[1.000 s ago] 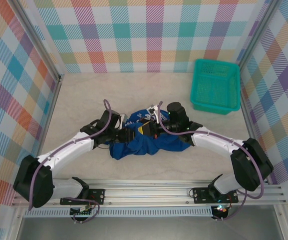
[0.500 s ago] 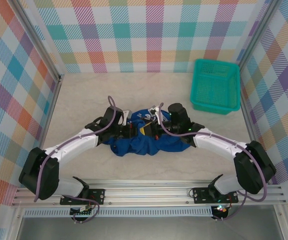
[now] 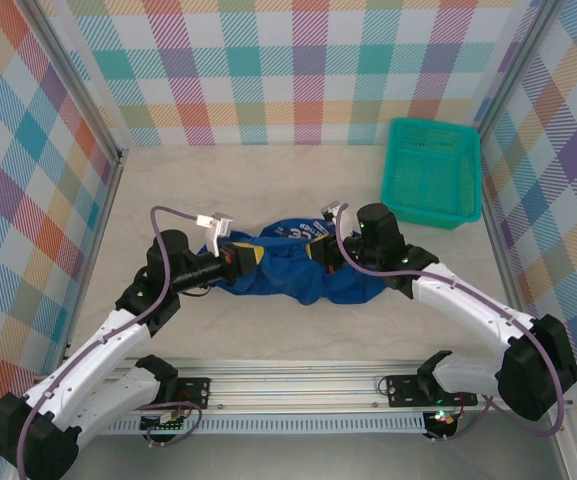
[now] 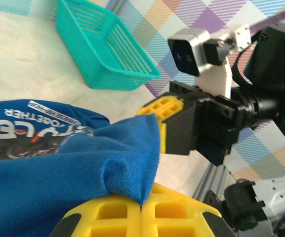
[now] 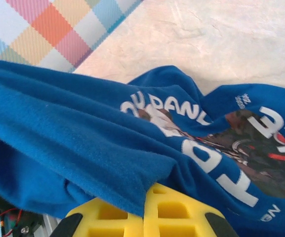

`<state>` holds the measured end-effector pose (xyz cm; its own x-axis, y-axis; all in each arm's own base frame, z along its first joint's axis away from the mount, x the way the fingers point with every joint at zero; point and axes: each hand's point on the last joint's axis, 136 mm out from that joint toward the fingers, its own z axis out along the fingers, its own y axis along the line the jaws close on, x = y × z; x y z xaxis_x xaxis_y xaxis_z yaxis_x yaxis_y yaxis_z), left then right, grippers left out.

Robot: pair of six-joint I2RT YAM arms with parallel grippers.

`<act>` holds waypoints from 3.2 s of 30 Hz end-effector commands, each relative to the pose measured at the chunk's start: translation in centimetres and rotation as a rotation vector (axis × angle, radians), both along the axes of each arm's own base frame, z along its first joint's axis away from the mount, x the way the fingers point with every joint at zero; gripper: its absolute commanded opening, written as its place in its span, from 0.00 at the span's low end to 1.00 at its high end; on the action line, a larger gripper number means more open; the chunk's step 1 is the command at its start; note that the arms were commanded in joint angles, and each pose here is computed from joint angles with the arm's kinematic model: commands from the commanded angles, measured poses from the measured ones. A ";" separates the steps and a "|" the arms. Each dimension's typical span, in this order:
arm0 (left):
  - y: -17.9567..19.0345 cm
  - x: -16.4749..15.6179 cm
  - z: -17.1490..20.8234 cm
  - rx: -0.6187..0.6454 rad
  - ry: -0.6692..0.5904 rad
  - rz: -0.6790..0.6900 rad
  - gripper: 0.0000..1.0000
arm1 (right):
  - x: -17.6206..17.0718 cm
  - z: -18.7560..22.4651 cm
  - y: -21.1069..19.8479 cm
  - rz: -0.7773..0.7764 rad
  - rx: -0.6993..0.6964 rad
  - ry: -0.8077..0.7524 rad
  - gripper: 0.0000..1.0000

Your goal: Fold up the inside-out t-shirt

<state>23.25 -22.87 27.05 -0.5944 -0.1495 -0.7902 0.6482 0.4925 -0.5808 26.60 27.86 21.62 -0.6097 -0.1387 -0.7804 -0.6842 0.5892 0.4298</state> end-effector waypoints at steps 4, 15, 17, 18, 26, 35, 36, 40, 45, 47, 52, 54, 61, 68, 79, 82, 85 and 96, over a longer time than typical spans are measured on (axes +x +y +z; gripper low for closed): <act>-1.5 -1.5 1.4 -0.065 -0.045 -0.160 0.00 | 2.2 -1.9 -3.4 -0.172 -0.251 0.059 0.20; -1.4 -1.6 1.0 -0.006 -0.044 -0.168 0.00 | -2.3 0.8 -1.9 0.142 -0.320 -0.194 0.40; -1.4 -1.5 1.0 0.000 -0.041 -0.168 0.00 | -4.3 2.4 -0.7 0.238 -0.228 -0.269 0.40; -1.4 -1.5 0.9 0.002 -0.040 -0.168 0.00 | -5.0 3.1 -0.1 0.271 -0.187 -0.293 0.40; -1.4 -1.4 0.7 0.012 -0.030 -0.162 0.00 | -8.1 4.1 4.5 0.487 -0.060 -0.314 0.27; -1.3 -1.3 0.6 0.022 -0.025 -0.150 0.00 | -7.1 1.1 6.8 0.460 -0.161 -0.275 0.11; -1.3 -1.3 0.5 0.024 -0.025 -0.151 0.00 | -6.3 0.9 6.6 0.421 -0.182 -0.281 0.10; -1.2 -1.3 0.6 0.025 -0.024 -0.151 0.00 | -4.9 0.9 6.1 0.362 -0.177 -0.266 0.10; -1.1 -1.4 0.7 0.025 -0.029 -0.149 0.00 | -4.2 0.4 5.9 0.346 -0.171 -0.238 0.11; -1.1 -1.4 0.6 0.025 -0.028 -0.149 0.00 | -3.8 0.0 5.9 0.331 -0.183 -0.234 0.13; -1.2 -1.6 0.8 0.018 -0.030 -0.158 0.00 | -3.6 -0.5 6.4 0.342 -0.181 -0.221 0.21; -1.2 -1.6 0.9 0.016 -0.030 -0.158 0.00 | -3.7 -0.5 6.9 0.359 -0.164 -0.221 0.20; -0.6 -1.0 0.3 0.042 -0.022 -0.097 0.00 | -5.2 1.1 7.3 0.412 -0.058 -0.186 0.00; 1.8 1.3 -1.5 0.140 -0.004 0.105 0.00 | -6.9 4.4 3.6 0.453 0.097 -0.072 0.00; 2.3 2.1 -3.4 0.197 0.041 0.145 0.00 | -6.8 8.5 2.7 0.493 0.321 -0.003 0.00; 2.2 2.1 -3.8 0.203 0.055 0.134 0.00 | -6.5 8.6 3.0 0.494 0.351 0.009 0.00; 1.6 1.8 -3.7 0.182 0.051 0.097 0.00 | -5.6 7.7 3.3 0.459 0.348 0.055 0.00; 5.0 4.6 -8.0 0.373 0.156 0.327 0.02 | -5.0 10.2 3.7 0.465 0.433 0.128 0.00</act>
<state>26.76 -19.10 18.43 -0.6996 -0.0609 -0.7120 0.3924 0.8000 -0.4540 21.66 31.28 29.99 -0.6659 -0.1063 -0.7384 -0.7453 0.0503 0.6648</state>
